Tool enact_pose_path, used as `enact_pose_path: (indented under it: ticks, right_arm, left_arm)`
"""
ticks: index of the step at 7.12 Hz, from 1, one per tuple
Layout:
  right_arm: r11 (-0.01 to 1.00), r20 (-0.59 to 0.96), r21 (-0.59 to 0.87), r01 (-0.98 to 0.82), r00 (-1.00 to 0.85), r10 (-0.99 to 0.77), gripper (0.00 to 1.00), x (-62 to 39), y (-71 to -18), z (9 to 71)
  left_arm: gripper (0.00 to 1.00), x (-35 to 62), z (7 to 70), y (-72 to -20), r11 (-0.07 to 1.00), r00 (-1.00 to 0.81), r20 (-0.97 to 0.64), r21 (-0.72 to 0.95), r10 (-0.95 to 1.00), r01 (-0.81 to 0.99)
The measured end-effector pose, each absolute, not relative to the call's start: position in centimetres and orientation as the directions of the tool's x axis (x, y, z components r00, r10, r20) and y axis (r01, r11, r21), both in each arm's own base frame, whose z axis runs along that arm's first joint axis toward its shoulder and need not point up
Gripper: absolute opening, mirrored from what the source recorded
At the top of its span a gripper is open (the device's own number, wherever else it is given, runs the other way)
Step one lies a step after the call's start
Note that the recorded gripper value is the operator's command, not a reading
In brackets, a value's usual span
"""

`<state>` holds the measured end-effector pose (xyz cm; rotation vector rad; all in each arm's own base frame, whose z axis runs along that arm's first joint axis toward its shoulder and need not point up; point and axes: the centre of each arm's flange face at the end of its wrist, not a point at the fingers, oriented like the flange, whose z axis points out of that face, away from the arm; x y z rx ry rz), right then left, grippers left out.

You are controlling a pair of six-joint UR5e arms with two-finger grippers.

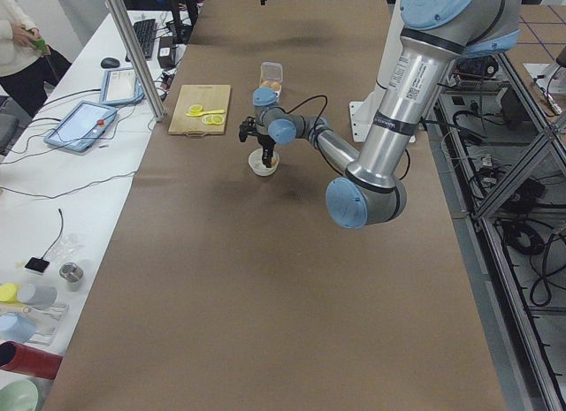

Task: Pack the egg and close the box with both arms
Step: 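Lift the egg with the left gripper and carry it to the egg box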

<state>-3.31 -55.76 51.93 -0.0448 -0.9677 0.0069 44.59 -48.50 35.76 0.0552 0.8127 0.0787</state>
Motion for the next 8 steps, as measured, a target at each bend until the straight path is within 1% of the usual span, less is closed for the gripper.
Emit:
enact_pose_path:
  ticks: [2, 4, 6, 8]
  right_arm:
    - [0.999, 0.824, -0.038, 0.014, 0.566, 0.023, 1.0, -3.3, -55.7, 51.8]
    - [0.999, 0.826, -0.037, 0.019, 0.564, 0.019, 1.0, -3.6, -55.7, 51.7]
    - [0.999, 0.826, -0.031, 0.028, 0.564, 0.01, 1.0, -4.0, -55.9, 51.4]
    - [0.999, 0.827, -0.026, 0.04, 0.562, -0.001, 1.0, -5.1, -56.0, 51.0]
  left_arm:
    - [0.0, 40.6, 33.4, -49.4, 0.997, 0.664, -0.745, 0.07, 0.062, -0.014]
    - [0.0, 38.2, 29.3, -49.6, 0.997, 0.605, -0.796, 0.043, -0.002, 0.061]
    - [0.0, 39.7, 24.7, -49.3, 0.986, 0.492, -0.868, 0.012, -0.071, 0.165]
    - [0.0, 46.1, 21.0, -47.5, 0.968, 0.398, -0.913, 0.013, -0.091, 0.252]
